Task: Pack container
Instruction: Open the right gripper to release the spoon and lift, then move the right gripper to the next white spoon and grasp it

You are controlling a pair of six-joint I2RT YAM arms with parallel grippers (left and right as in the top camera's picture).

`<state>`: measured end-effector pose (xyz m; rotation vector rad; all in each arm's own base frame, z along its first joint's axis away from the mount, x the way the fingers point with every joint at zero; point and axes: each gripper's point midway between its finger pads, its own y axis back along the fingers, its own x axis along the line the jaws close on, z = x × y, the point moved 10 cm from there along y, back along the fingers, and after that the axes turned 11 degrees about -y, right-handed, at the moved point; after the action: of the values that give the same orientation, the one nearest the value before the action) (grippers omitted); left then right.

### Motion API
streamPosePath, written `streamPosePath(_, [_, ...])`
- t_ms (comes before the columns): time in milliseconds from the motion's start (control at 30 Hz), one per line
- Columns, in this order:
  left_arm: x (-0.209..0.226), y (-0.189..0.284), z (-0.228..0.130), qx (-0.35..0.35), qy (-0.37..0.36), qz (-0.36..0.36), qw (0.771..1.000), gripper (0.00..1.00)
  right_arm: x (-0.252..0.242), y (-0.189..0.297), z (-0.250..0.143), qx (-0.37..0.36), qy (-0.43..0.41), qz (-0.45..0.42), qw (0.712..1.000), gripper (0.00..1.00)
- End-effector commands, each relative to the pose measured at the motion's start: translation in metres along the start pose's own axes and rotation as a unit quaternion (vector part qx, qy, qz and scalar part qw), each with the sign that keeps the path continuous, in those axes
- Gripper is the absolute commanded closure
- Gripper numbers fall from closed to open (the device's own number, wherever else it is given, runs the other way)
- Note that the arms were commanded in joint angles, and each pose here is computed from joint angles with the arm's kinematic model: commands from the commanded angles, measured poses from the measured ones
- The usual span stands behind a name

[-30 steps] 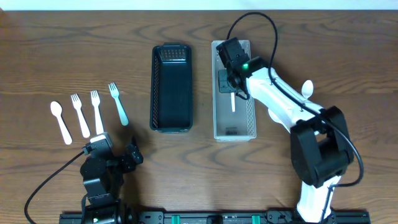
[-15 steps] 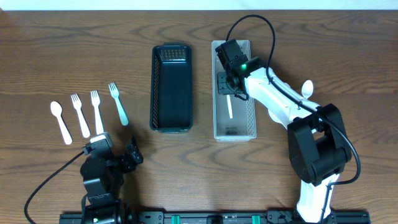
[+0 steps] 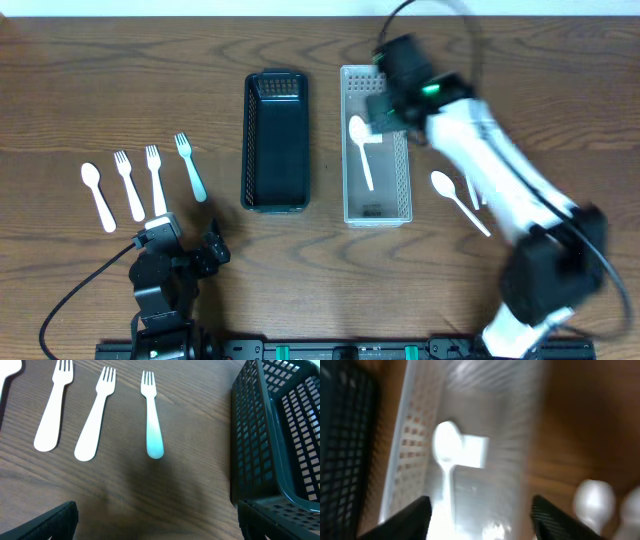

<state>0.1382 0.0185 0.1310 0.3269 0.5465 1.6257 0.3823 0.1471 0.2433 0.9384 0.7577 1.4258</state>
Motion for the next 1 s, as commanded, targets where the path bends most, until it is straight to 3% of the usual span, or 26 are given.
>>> streamPosePath(0, [0.001, 0.000, -0.001, 0.006, 0.007, 0.003, 1.000, 0.02, -0.058, 0.046, 0.020, -0.036, -0.058, -0.038, 0.997, 0.28])
streamPosePath(167, [0.001, 0.000, -0.001, 0.006, 0.007, 0.003, 1.000, 0.02, -0.148, 0.053, 0.010, 0.032, -0.194, -0.097, 0.976, 0.25])
streamPosePath(333, [0.001, 0.000, -0.001, 0.006, 0.007, 0.003, 1.000, 0.02, -0.197, 0.032, 0.000, 0.075, -0.266, -0.128, 0.952, 0.17])
streamPosePath(733, [0.001, 0.000, -0.001, 0.006, 0.007, 0.003, 1.000, 0.02, -0.218, -0.070, -0.020, 0.190, -0.270, -0.142, 0.933, 0.16])
streamPosePath(967, [0.001, 0.000, -0.001, 0.006, 0.007, 0.003, 1.000, 0.02, -0.217, -0.099, -0.025, 0.204, -0.257, -0.139, 0.934, 0.18])
